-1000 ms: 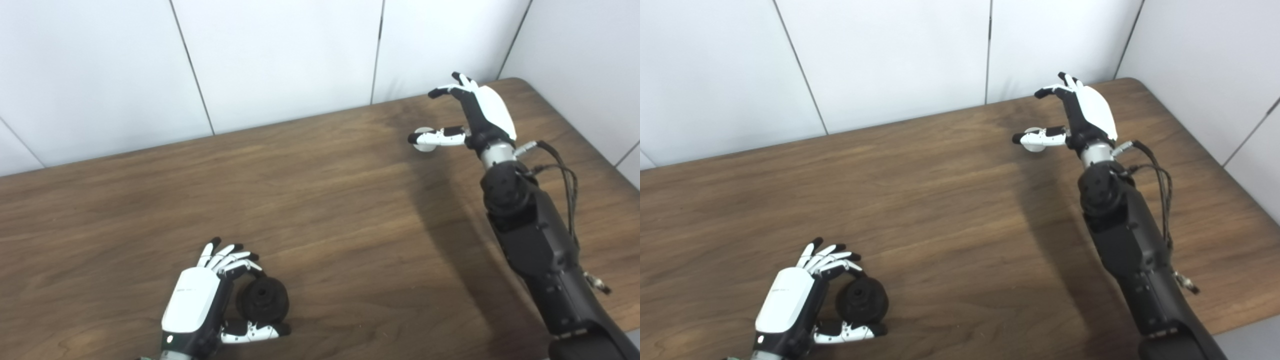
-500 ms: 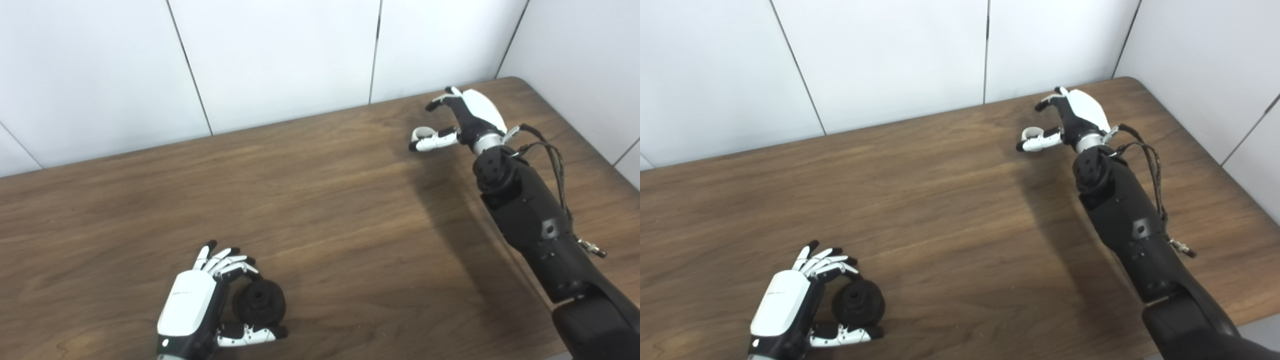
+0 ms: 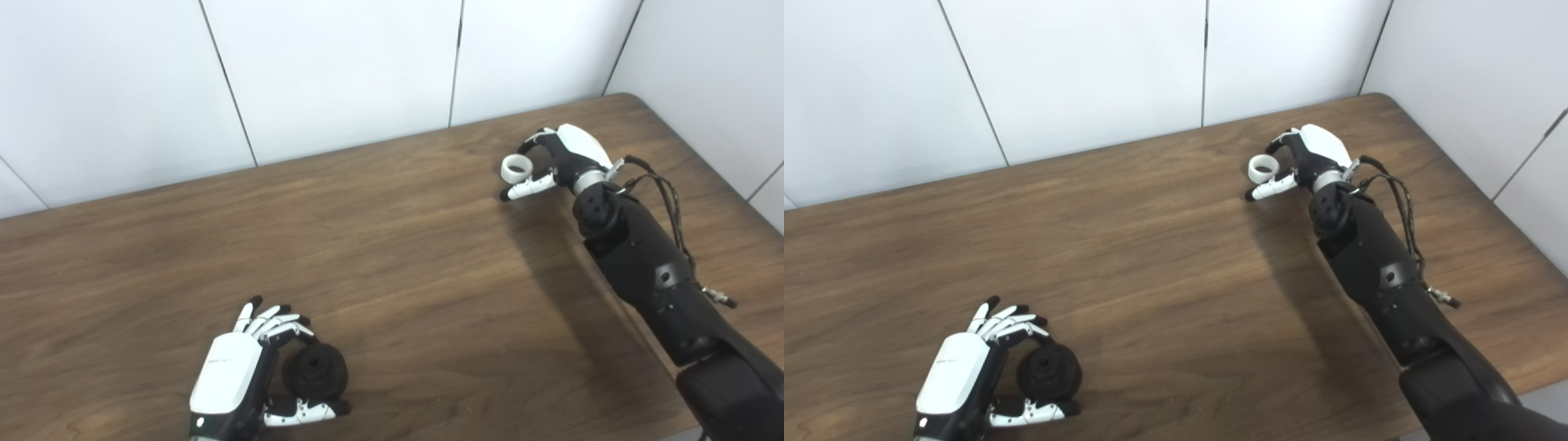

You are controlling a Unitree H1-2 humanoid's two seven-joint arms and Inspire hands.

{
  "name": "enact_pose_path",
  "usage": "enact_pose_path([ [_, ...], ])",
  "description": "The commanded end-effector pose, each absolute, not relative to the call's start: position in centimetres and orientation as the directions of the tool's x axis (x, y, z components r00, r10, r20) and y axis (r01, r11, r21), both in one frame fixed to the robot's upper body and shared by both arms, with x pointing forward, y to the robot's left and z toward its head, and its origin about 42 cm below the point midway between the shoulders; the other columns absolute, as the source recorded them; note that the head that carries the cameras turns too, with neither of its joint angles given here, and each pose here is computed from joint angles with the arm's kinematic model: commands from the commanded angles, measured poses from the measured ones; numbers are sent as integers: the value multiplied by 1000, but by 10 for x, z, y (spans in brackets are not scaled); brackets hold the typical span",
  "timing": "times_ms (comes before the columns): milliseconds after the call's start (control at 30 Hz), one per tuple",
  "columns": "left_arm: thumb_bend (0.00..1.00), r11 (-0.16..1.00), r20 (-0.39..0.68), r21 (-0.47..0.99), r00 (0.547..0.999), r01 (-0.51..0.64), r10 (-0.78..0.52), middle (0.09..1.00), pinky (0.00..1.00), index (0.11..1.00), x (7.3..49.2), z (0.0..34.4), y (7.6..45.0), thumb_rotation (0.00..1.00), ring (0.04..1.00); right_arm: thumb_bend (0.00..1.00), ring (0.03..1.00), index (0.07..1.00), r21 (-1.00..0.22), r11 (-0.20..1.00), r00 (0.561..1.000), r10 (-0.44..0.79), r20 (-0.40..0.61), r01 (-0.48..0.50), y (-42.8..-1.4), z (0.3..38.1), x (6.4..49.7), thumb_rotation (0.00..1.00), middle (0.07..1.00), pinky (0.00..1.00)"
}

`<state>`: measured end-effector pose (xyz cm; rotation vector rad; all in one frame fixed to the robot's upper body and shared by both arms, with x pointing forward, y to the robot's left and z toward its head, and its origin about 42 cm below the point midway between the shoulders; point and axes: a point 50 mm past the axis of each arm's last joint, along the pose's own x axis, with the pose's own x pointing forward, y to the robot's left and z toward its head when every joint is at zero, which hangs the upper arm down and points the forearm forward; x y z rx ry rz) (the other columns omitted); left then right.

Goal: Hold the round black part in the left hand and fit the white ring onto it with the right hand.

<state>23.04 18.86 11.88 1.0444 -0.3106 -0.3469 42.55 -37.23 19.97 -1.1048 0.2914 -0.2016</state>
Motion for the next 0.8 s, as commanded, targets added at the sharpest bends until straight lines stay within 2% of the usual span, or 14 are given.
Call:
enact_pose_path([
  [0,525,428,62,893,905,138,-420,752,1000,483,227,118,193,52,864,887,1000,726,-914,394,949,-314,-36,95,-378,233,437,294,926,978],
  [767,525,435,67,890,904,137,-421,748,1000,482,224,118,191,52,863,875,983,675,-903,411,950,-313,-12,124,-379,229,438,274,904,976],
])
